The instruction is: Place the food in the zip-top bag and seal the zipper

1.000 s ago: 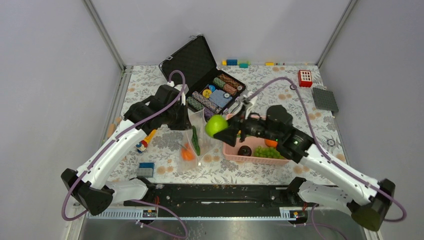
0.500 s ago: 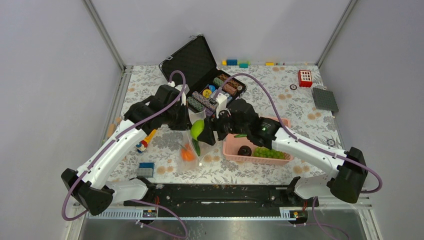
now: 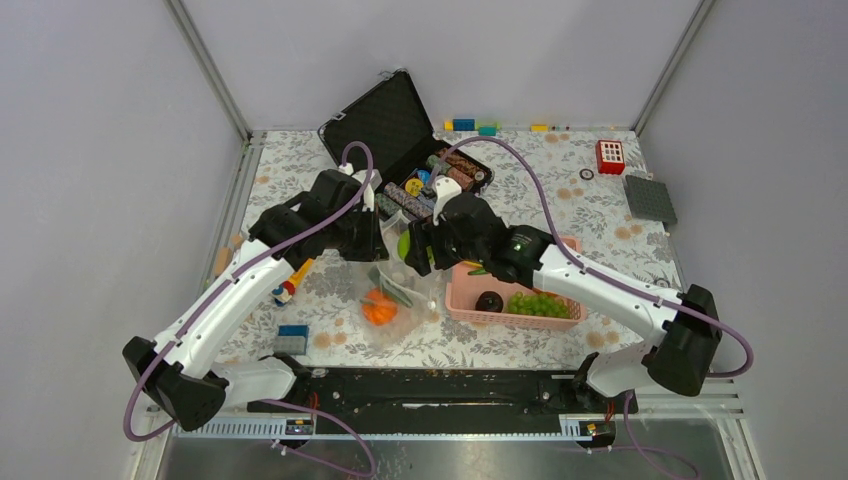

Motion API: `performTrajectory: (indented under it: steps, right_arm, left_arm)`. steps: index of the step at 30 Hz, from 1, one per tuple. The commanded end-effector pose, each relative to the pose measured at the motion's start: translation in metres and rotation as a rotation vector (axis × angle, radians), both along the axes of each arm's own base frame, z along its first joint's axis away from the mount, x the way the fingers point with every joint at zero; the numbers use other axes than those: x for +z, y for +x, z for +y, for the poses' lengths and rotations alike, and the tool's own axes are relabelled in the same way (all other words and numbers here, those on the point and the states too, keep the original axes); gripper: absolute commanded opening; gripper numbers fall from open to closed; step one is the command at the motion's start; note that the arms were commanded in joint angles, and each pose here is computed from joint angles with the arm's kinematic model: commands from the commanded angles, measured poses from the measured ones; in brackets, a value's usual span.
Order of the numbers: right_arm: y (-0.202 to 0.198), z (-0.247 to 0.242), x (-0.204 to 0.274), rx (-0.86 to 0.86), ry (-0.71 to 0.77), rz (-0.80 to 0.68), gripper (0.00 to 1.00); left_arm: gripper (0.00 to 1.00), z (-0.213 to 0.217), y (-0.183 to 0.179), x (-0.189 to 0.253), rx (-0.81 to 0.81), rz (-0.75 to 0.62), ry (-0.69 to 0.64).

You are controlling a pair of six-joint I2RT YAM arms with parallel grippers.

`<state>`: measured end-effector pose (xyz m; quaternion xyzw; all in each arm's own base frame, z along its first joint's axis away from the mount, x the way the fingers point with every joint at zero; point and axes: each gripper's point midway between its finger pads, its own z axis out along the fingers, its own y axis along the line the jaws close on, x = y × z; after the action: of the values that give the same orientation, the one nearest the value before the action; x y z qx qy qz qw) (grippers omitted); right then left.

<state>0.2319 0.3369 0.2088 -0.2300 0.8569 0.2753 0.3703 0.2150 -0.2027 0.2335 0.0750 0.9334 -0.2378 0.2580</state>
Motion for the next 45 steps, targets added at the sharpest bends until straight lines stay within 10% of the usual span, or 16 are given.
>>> performTrajectory:
  steps: [1,13,31,45]
  right_arm:
    - [0.004,0.015,0.022,-0.011,0.025,-0.033,0.74]
    - [-0.005,0.022,0.015,0.020,-0.049,-0.027,0.99]
    - [-0.004,-0.053,0.066,-0.087,-0.016,-0.299,1.00]
    - [0.033,-0.118,-0.045,0.041,-0.314,-0.303,1.00]
  left_arm:
    - [0.00,-0.006,0.002,0.015,-0.028,-0.056,-0.057]
    - [0.00,-0.002,0.006,0.014,-0.001,-0.066,-0.047]
    - [0.00,0.003,0.010,0.013,0.024,-0.072,-0.035]
    - [0.00,-0.001,0.008,0.011,0.009,-0.054,-0.046]
